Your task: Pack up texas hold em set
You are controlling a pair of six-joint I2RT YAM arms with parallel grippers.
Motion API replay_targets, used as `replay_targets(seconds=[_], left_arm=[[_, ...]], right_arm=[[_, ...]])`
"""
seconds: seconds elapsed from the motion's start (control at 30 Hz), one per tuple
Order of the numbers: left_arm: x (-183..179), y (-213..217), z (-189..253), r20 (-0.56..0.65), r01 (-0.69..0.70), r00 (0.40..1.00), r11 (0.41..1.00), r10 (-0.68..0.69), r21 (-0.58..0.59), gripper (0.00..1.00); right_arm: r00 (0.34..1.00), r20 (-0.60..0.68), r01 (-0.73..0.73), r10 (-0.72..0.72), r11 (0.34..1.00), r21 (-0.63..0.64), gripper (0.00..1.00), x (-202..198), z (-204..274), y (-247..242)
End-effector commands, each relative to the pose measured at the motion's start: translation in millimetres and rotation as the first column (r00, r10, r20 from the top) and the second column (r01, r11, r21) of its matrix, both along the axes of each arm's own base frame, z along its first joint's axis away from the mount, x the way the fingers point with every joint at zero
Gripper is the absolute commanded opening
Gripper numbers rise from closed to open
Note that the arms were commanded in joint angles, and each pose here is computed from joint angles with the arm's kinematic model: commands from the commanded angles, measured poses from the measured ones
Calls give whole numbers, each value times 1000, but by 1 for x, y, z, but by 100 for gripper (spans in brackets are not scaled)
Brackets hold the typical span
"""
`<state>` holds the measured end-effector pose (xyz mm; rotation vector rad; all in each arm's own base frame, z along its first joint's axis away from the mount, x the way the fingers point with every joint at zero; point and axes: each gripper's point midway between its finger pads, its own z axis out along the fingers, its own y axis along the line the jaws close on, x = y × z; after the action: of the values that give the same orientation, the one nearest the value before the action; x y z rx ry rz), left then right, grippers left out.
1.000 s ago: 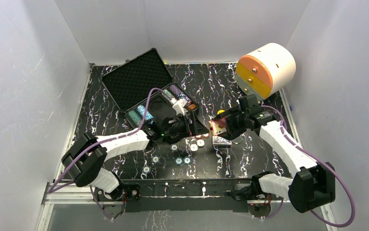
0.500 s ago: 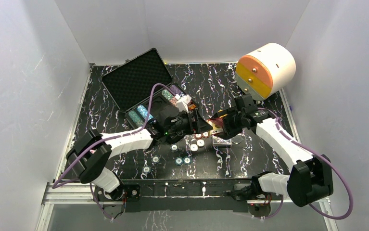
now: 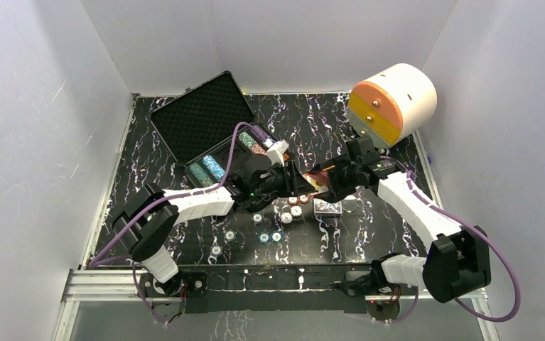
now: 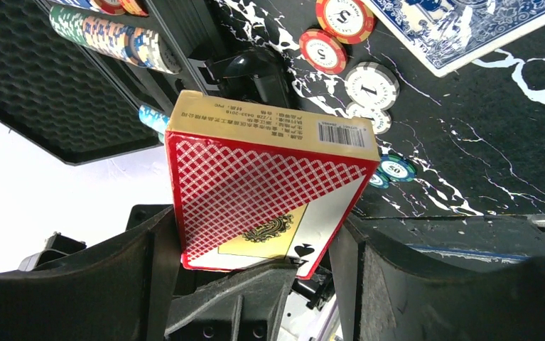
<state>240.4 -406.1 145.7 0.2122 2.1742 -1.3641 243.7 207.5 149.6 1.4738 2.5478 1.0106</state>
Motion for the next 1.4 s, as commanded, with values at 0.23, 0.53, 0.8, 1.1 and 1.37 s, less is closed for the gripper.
replay_targets(seconds=[0.23,0.53,0.8,1.1,1.37], left_arm=[[6,-12,44,74,20,997,997,-15,-72,0],[71,119,73,102,-359,932,928,349,104,0],[108,223,76,104,-572,819,789,565,223,0],[134,251,50,-51,-576,789,767,612,281,0],[157,246,27,-84,-552,798,779,597,299,0]], right_arm=[[990,128,-64,65,998,-16,74,9,21,3],[709,607,-172,358,923,-344,98,57,92,-17],[612,679,-218,405,912,-348,97,53,104,-8],[651,626,-274,428,903,-332,93,46,85,-4],[660,637,-276,399,917,-289,92,38,93,-2]])
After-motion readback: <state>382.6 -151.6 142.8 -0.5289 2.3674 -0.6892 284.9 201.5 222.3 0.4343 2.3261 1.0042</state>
